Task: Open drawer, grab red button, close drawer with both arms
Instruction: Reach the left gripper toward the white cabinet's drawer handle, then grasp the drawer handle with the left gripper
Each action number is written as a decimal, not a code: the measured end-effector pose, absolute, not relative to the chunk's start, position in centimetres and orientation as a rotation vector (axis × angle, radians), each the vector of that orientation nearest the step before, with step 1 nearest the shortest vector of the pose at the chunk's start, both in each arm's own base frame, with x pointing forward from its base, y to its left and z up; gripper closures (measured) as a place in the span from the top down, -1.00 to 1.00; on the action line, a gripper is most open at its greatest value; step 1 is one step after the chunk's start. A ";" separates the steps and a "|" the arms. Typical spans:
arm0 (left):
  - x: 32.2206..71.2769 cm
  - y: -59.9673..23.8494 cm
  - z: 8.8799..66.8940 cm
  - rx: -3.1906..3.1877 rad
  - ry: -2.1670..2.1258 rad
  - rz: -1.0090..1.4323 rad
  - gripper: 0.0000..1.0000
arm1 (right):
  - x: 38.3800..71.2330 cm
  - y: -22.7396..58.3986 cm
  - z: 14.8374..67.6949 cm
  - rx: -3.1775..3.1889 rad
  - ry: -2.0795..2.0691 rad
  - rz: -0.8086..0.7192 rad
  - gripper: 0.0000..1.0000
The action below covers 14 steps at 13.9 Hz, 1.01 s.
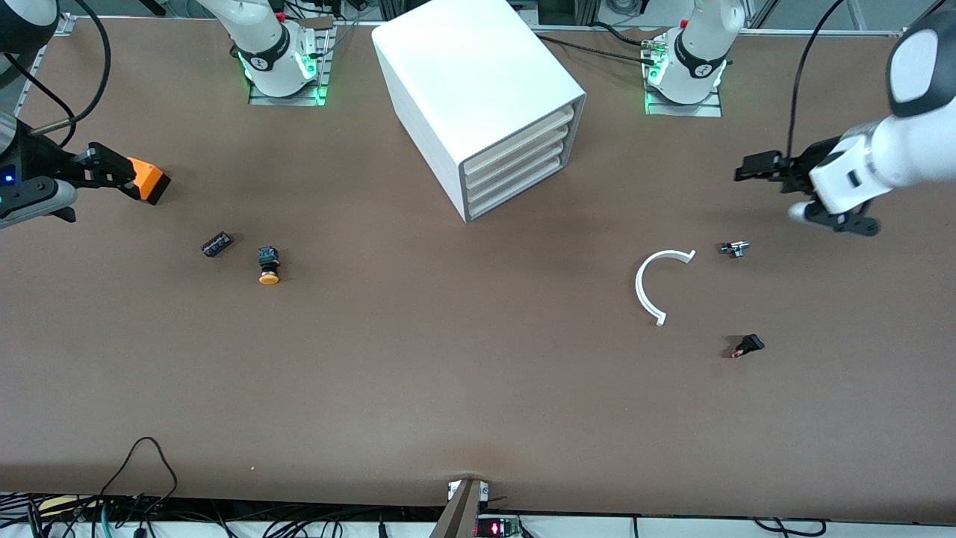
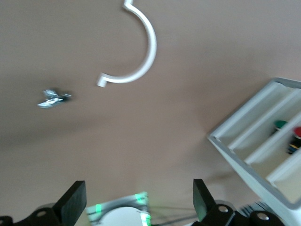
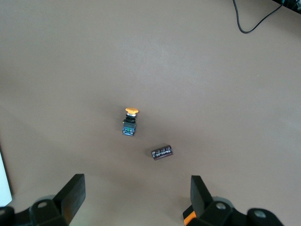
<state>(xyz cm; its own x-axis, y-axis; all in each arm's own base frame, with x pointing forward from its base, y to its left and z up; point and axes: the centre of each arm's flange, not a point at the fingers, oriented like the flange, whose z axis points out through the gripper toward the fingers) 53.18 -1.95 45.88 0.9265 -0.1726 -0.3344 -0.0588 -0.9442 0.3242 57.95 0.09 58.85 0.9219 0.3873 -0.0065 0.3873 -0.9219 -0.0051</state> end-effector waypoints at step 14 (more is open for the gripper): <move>53.5 -13.8 26.6 2.118 -0.292 -0.822 0.97 | 58.0 0.1 58.7 -3.076 -0.619 0.012 1.00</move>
<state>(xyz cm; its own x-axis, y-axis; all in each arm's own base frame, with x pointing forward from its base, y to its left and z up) 53.46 -13.79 26.58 0.7595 -0.4655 -0.4545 0.0739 -0.6324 0.7711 58.03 0.07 58.73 0.9221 0.3868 -0.0070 0.3868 -0.9222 -0.0052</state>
